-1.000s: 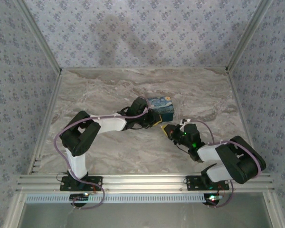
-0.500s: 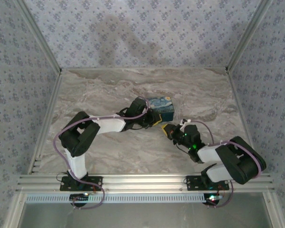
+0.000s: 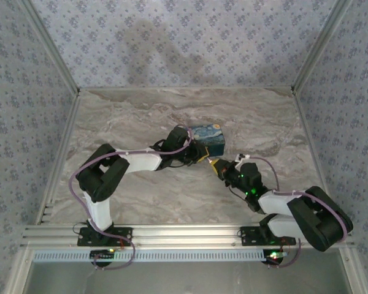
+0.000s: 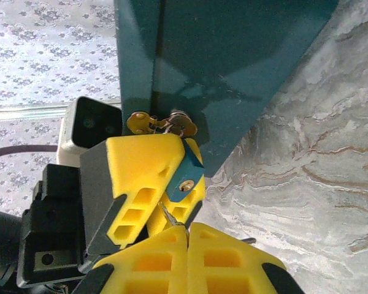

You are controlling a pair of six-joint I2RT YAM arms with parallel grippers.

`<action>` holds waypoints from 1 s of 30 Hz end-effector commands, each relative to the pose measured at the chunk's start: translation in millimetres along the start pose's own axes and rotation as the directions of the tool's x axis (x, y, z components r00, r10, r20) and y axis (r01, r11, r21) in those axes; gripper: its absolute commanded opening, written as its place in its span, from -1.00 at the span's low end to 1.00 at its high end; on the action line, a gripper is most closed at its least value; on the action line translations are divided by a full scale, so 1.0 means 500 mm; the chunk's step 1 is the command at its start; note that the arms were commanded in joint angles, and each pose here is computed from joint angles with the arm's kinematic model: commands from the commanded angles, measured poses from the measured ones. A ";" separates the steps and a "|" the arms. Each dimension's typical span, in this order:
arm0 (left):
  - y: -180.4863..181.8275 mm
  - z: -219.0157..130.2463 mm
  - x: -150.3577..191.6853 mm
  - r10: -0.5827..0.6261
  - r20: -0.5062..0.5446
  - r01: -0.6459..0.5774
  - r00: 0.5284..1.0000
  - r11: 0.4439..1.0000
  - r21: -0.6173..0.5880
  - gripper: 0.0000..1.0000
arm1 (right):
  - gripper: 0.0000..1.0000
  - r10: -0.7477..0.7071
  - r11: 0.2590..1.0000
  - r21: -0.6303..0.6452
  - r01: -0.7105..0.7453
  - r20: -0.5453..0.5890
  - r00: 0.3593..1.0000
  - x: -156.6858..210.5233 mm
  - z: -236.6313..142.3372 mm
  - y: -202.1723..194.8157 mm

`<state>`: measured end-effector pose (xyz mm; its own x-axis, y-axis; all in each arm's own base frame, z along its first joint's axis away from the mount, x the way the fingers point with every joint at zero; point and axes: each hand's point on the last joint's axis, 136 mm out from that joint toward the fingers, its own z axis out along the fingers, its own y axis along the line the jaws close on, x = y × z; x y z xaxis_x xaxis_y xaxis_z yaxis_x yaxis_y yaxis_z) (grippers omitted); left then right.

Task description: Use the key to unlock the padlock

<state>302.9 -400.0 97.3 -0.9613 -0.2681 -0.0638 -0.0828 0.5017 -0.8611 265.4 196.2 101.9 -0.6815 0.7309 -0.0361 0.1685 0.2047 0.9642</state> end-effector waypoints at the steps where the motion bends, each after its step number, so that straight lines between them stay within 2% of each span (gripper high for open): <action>1: -0.044 -0.023 -0.007 0.007 0.019 -0.008 1.000 0.998 0.066 -0.70 | -1.00 0.007 0.999 0.040 -0.008 0.014 1.000 -0.001 -0.003 -0.021; 30: -0.042 -0.022 -0.006 -0.005 0.020 0.003 1.000 0.996 0.084 -0.69 | -1.00 0.009 1.000 0.005 -0.009 0.023 1.000 -0.009 0.013 -0.004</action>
<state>302.6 -399.5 99.0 -0.9576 -0.2828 -0.0542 -0.0921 0.4792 -0.8729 265.5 196.5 86.3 -0.6821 0.7308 -0.0268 0.2081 0.2291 0.9509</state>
